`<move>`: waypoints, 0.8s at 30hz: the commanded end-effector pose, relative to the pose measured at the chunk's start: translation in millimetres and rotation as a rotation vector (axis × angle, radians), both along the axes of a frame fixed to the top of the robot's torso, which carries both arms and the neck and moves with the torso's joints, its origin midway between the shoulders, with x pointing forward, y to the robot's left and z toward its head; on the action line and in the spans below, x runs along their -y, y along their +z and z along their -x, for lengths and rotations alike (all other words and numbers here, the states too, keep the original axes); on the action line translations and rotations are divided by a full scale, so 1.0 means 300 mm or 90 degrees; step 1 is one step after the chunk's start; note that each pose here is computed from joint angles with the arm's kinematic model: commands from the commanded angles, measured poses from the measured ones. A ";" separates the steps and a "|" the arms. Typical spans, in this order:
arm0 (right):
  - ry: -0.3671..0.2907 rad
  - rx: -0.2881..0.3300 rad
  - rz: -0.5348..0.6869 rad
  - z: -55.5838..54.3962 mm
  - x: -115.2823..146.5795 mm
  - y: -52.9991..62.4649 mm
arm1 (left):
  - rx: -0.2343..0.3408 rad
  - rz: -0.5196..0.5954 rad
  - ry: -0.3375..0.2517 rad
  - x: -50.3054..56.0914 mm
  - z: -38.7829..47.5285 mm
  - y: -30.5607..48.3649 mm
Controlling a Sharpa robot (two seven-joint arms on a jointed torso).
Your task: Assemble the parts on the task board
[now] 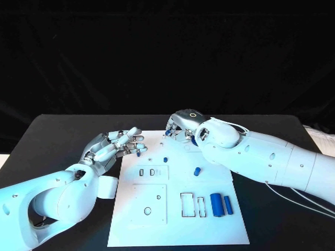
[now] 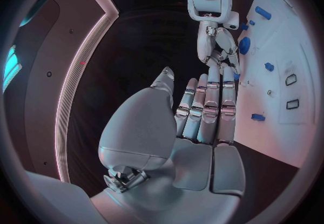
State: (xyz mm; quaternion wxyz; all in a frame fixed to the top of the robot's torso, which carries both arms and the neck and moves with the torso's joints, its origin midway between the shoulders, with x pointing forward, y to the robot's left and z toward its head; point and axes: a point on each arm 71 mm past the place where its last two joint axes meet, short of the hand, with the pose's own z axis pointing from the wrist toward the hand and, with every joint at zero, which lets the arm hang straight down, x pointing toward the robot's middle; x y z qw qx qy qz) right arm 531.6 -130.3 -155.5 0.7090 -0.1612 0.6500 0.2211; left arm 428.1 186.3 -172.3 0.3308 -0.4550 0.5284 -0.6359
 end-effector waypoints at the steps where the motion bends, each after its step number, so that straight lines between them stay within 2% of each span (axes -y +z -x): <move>1: -0.009 0.015 0.003 -0.005 -0.004 0.002 | 0.002 0.009 -0.014 0.009 0.002 0.007; 24: -0.005 -0.017 0.032 -0.012 -0.038 -0.025 | 0.002 0.009 -0.013 0.010 -0.002 0.005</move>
